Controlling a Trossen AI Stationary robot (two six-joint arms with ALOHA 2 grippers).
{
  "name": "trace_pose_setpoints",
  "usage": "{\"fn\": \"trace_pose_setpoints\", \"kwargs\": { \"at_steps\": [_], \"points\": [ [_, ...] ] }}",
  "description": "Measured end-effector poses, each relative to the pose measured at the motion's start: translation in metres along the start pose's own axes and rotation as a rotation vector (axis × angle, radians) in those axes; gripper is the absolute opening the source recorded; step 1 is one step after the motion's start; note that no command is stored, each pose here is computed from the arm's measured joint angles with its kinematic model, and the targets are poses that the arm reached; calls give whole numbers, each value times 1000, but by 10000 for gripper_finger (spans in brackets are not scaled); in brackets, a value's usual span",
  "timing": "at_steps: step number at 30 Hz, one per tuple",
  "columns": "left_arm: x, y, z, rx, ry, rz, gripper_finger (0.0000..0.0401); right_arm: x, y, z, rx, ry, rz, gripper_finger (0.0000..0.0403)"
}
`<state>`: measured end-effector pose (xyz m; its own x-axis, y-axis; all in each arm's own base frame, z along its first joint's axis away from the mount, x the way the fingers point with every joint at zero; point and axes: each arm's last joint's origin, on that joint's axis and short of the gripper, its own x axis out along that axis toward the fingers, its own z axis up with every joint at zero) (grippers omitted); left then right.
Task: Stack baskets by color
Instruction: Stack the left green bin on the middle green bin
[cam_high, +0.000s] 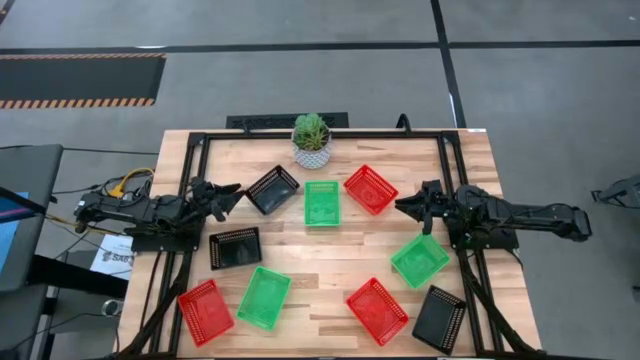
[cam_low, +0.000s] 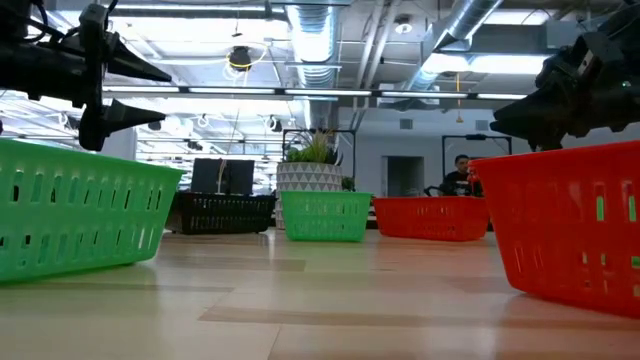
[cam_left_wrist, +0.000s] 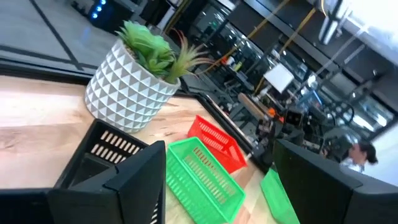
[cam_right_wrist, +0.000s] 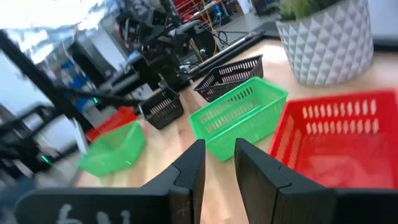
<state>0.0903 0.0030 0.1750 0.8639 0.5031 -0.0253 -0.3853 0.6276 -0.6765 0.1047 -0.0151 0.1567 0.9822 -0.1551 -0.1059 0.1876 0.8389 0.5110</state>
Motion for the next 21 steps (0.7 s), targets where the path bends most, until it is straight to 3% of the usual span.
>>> {"fn": "trace_pose_setpoints", "kwargs": {
  "at_steps": [8, 12, 18, 21],
  "points": [
    [0, 0, 1, 2, -16, 14, 285, 0, 2, 4, 48, -30, 7, 109],
    [0, 1, 1, -13, -36, 30, 285, -1, 6, 10, 165, -75, 42, 109],
    [0, -1, 2, -177, -34, 3, 285, -2, 7, 13, 333, -99, 65, 109],
    [0, -6, 5, -240, -23, -73, 285, -2, 9, 18, 421, -144, 97, 109]
  ]
}}
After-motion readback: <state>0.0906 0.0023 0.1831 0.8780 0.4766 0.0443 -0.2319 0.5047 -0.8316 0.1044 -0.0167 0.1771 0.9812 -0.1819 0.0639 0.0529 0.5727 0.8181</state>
